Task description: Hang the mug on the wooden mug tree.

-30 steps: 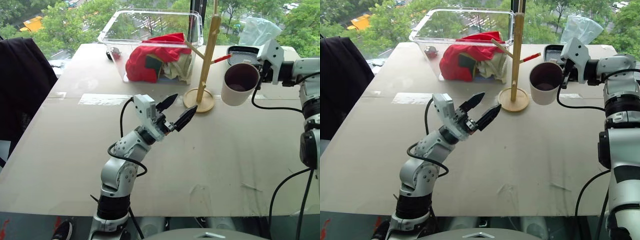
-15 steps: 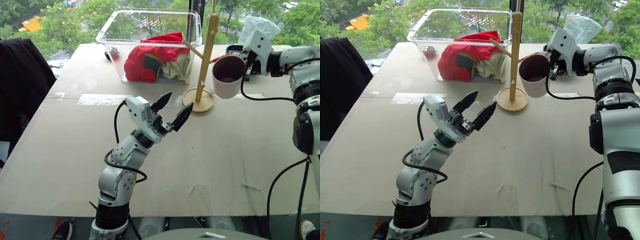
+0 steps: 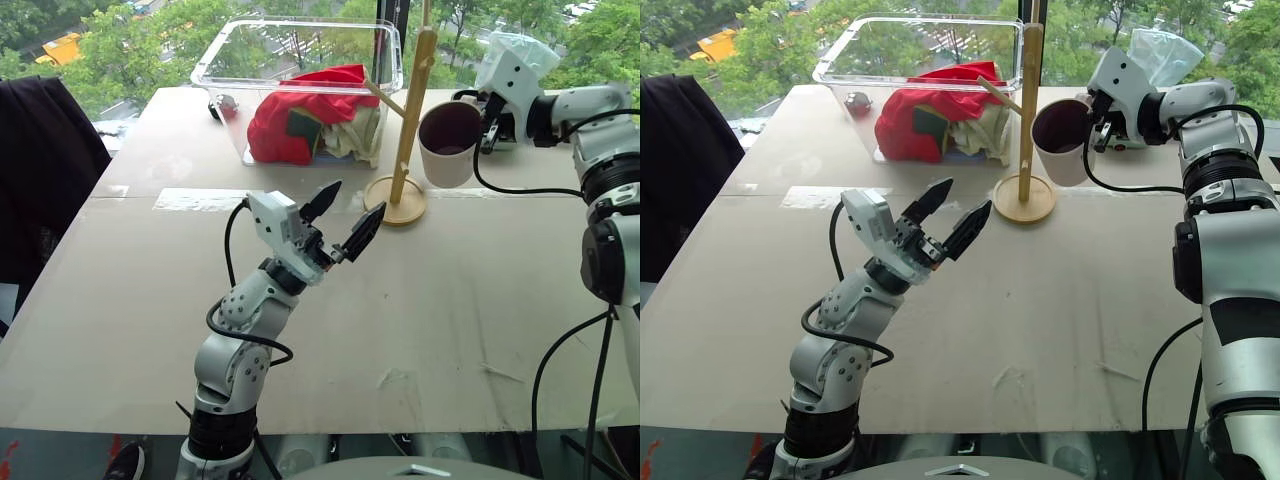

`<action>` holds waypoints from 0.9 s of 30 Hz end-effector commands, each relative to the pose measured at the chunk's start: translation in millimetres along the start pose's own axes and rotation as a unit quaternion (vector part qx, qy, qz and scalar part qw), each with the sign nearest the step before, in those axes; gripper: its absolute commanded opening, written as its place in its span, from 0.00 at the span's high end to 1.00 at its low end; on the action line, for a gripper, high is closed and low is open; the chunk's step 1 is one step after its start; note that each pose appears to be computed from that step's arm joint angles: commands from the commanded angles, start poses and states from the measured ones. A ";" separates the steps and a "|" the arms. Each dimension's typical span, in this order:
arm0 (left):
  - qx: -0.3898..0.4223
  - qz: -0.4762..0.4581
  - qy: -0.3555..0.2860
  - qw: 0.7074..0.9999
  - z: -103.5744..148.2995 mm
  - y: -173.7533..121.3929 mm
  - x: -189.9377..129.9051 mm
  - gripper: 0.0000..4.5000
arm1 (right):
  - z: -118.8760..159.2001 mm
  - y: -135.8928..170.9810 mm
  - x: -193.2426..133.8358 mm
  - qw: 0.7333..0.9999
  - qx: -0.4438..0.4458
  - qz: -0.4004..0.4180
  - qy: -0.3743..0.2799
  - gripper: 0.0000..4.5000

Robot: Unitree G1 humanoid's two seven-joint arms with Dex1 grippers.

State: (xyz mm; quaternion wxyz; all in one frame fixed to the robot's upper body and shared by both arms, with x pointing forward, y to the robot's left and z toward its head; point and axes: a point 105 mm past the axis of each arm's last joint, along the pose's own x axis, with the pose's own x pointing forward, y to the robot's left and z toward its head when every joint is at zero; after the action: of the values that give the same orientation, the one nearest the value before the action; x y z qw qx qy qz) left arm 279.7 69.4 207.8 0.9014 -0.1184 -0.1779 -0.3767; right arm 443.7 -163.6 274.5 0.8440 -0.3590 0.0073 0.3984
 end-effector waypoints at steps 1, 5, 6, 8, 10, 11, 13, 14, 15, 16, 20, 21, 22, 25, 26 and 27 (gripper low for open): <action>0.015 -0.013 -0.028 0.999 13.6 -6.8 2.7 0.00 | 24.4 -10.7 -4.2 0.999 -0.016 -0.011 -0.029 0.99; 0.014 -0.009 -0.032 0.999 14.7 -7.1 3.1 0.00 | 26.1 -4.2 4.8 0.999 -0.040 0.005 -0.012 0.99; 0.014 -0.008 -0.033 0.999 15.0 -7.3 3.0 0.00 | 26.3 -2.9 6.9 0.999 -0.045 0.007 -0.009 0.99; 0.017 -0.004 -0.036 0.999 16.1 -7.1 2.7 0.00 | 27.6 0.0 10.3 0.999 -0.046 0.014 -0.009 0.99; 0.019 0.001 -0.043 0.999 18.7 -6.1 2.2 0.00 | 28.7 2.6 12.6 0.999 -0.046 0.021 -0.012 0.99; 0.021 0.004 -0.046 0.999 20.1 -5.5 2.0 0.00 | 29.2 4.1 13.6 0.999 -0.046 0.025 -0.012 0.99; 0.022 0.007 -0.050 0.999 21.2 -4.9 1.8 0.00 | 30.0 5.6 14.9 0.998 -0.046 0.030 -0.014 0.99; 0.023 0.007 -0.052 0.998 22.0 -5.1 1.4 0.00 | 31.8 5.8 15.5 0.998 -0.043 0.030 -0.018 0.99; 0.024 0.008 -0.053 0.998 22.4 -5.4 1.2 0.00 | 33.1 5.8 15.9 0.998 -0.042 0.030 -0.021 0.99; 0.024 0.006 -0.055 0.998 22.8 -6.0 0.9 0.00 | 34.5 5.8 16.1 0.998 -0.040 0.031 -0.024 0.99; 0.022 -0.003 -0.050 0.999 20.7 -8.5 1.1 0.00 | 35.5 4.0 14.5 0.999 -0.038 0.029 -0.024 0.99; 0.021 -0.005 -0.049 0.999 20.3 -9.1 1.3 0.00 | 35.2 3.1 13.4 0.999 -0.037 0.027 -0.023 0.99; 0.020 -0.008 -0.047 0.999 19.9 -9.7 1.4 0.00 | 34.8 2.1 12.1 0.999 -0.035 0.026 -0.023 0.87; 0.020 -0.018 -0.041 0.999 17.7 -12.0 2.1 0.00 | 33.9 -1.7 7.8 0.999 -0.030 0.020 -0.022 0.63; 0.019 -0.020 -0.040 0.999 17.2 -12.5 2.2 0.00 | 34.5 -3.7 6.1 0.999 -0.026 0.015 -0.025 0.52; 0.018 -0.021 -0.038 0.999 16.4 -12.8 2.2 0.00 | 35.5 -6.0 4.0 0.999 -0.019 0.010 -0.030 0.43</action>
State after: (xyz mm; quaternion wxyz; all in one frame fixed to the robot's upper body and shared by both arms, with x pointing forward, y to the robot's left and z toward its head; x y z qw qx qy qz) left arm 276.8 67.9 213.8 0.8986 -0.1165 -0.1982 -0.3738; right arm 443.1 -138.4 274.8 0.8212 -0.3744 0.0158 0.4302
